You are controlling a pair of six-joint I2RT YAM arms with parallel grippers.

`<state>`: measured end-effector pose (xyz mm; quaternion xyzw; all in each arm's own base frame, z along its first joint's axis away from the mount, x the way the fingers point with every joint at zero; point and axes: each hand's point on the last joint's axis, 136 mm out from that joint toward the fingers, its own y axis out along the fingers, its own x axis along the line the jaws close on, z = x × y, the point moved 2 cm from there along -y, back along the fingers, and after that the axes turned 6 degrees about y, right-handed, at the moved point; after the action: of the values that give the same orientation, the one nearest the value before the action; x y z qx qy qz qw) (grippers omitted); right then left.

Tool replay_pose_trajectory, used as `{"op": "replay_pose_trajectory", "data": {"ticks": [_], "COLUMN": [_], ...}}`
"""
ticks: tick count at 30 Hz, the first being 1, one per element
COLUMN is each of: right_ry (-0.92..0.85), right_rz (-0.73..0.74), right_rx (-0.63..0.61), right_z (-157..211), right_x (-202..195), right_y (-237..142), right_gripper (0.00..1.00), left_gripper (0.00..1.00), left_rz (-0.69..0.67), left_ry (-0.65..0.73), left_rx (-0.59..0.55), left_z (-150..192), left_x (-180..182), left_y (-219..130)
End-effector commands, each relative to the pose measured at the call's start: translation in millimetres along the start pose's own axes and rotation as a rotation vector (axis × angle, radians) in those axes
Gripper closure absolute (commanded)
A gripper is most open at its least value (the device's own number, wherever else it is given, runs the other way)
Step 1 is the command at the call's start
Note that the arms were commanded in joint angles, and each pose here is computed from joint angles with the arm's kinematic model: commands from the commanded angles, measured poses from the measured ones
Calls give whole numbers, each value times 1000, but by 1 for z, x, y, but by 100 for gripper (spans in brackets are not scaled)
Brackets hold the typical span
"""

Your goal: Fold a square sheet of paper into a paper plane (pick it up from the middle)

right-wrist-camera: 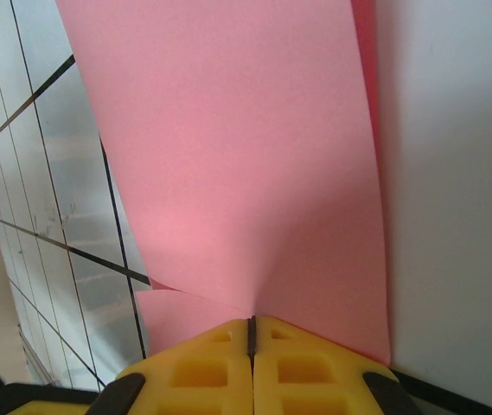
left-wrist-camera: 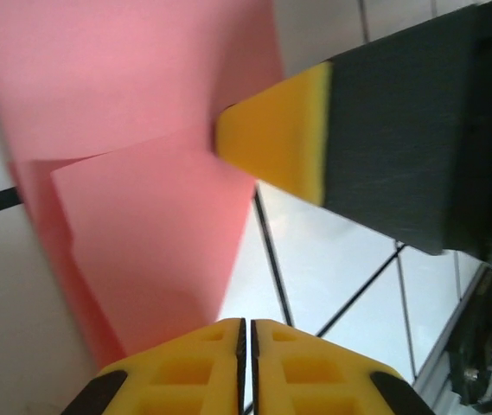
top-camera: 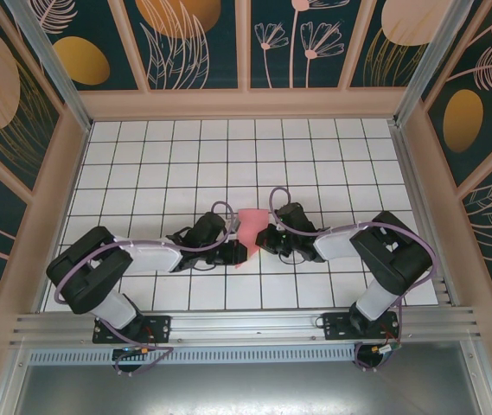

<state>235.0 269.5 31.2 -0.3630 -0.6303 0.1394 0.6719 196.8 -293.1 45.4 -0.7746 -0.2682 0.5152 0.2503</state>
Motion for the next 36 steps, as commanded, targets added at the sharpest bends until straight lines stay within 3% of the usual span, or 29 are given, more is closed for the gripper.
{"op": "replay_pose_trajectory", "data": {"ticks": [1, 9, 16, 25, 29, 36], "right_ry": [6, -77, -145, -117, -87, -42], "right_rz": [70, -14, -105, -89, -20, -80], "right_rx": [5, 2, 18, 49, 13, -47], "right_z": [4, -3, 13, 23, 19, 13], "right_x": [-18, 22, 56, 40, 15, -3], "right_y": [3, -4, -8, 9, 13, -3], "right_gripper": [92, 88, 88, 92, 94, 92], "left_gripper": [89, 93, 95, 97, 100, 100], "left_rz": [-80, -223, -247, -249, -287, -324], "left_ry": [-28, -64, -68, -57, -54, -62], "left_rx": [-17, 77, 86, 47, 35, 44], "left_z": [2, 42, 47, 37, 37, 47], "left_x": [18, 64, 71, 65, 71, 83], "left_y": [3, 6, 4, 0, -4, -4]}}
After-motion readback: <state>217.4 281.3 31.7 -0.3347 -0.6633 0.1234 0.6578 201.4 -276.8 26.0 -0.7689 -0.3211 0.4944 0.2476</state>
